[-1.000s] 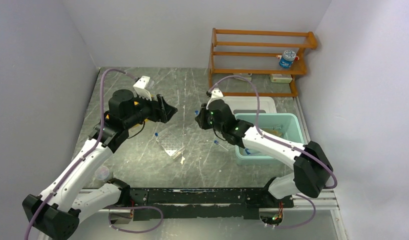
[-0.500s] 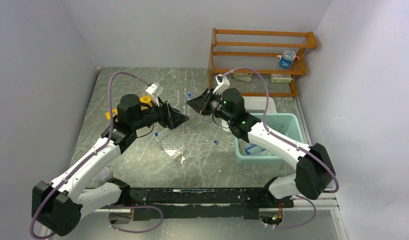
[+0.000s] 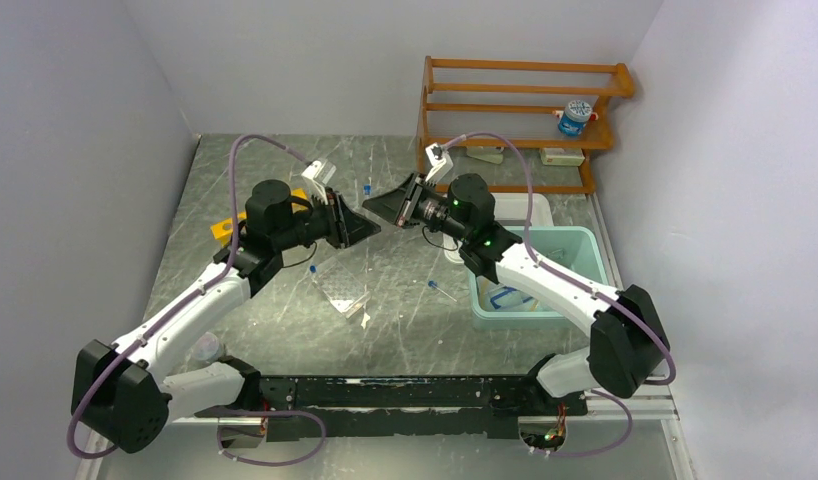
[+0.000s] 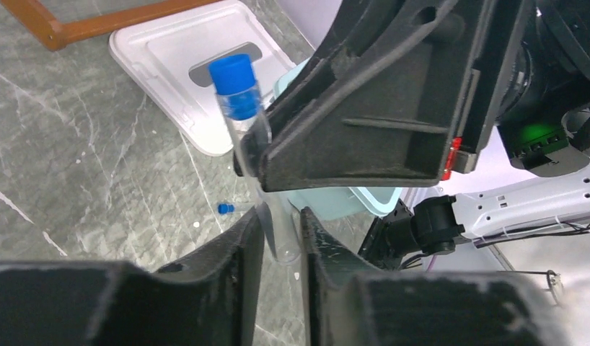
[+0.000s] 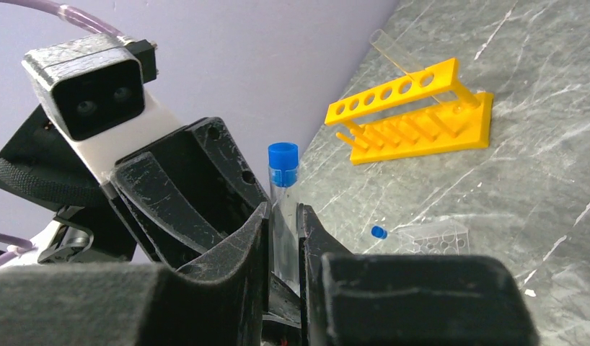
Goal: Organize the chemistry lab equipment
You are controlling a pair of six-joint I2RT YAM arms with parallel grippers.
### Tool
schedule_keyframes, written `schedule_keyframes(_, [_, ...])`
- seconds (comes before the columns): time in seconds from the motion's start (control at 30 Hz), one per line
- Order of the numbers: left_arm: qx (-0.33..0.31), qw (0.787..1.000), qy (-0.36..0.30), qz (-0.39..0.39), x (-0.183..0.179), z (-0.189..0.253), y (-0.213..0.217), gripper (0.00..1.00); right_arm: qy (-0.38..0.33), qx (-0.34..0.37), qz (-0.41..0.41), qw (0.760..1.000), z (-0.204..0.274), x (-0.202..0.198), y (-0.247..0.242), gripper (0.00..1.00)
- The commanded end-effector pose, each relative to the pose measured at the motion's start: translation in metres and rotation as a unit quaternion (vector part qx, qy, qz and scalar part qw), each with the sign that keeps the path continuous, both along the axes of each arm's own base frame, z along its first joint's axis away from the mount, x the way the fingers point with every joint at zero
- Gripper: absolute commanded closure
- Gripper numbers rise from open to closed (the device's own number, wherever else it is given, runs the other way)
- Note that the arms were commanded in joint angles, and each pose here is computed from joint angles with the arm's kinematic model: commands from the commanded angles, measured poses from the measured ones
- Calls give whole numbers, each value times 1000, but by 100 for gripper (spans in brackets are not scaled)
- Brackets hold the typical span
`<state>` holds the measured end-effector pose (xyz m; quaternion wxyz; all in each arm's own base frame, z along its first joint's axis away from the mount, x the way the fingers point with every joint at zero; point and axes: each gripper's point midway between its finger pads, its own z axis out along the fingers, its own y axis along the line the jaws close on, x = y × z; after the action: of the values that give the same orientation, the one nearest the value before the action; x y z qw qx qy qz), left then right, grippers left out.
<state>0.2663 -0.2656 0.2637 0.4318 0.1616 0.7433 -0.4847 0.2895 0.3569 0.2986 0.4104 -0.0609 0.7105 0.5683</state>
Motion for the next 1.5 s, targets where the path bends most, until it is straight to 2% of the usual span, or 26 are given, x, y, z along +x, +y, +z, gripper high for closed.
schedule_keyframes(0.0, [-7, 999, -51, 12, 6, 27, 2, 74, -5, 3, 20, 1000, -1, -3, 3, 98])
schedule_keyframes(0.1, [3, 998, -64, 15, 7, 28, 4, 79, -8, -6, 20, 1000, -4, -3, 2, 98])
schedule_keyframes(0.17, [10, 997, -76, 7, 6, 30, 4, 94, -10, -13, 22, 1000, -5, -2, 2, 95])
schedule_keyframes(0.23, [18, 996, -89, -4, 5, 31, 3, 95, -13, -16, 21, 1000, -3, -2, 1, 90])
schedule_keyframes(0.33, [34, 992, -114, -29, 0, 31, 2, 95, -16, -17, 15, 1000, 6, 2, -2, 72])
schedule_keyframes(0.4, [48, 989, -135, -46, -3, 31, 2, 95, -18, -29, 10, 999, 12, 8, -4, 64])
schedule_keyframes(0.47, [66, 985, -154, -51, -2, 31, 4, 95, -15, -46, 5, 999, 13, 13, -6, 60])
schedule_keyframes(0.63, [108, 980, -160, -44, 3, 24, 11, 95, -11, -67, 9, 998, 15, 17, -10, 57])
schedule_keyframes(0.7, [115, 979, -161, -45, 4, 22, 12, 95, -11, -70, 16, 997, 15, 16, -10, 56])
schedule_keyframes(0.87, [127, 978, -160, -46, 5, 16, 13, 95, -13, -80, 27, 996, 14, 15, -8, 66])
schedule_keyframes(0.97, [139, 977, -154, -45, 6, 11, 15, 95, -17, -77, 32, 996, 17, 14, -8, 67])
schedule_keyframes(1.1, [150, 977, -146, -47, 7, 4, 16, 95, -22, -81, 35, 996, 16, 15, -7, 59])
schedule_keyframes(1.23, [154, 977, -140, -51, 7, 0, 15, 95, -21, -81, 37, 996, 14, 15, -6, 57])
schedule_keyframes(1.3, [158, 977, -137, -49, 8, -3, 16, 95, -24, -78, 38, 996, 15, 16, -7, 61])
schedule_keyframes(1.4, [161, 977, -135, -46, 10, -4, 17, 95, -24, -81, 42, 996, 13, 15, -5, 76])
schedule_keyframes(1.47, [160, 976, -138, -45, 10, -2, 17, 95, -24, -84, 42, 995, 11, 17, -5, 82])
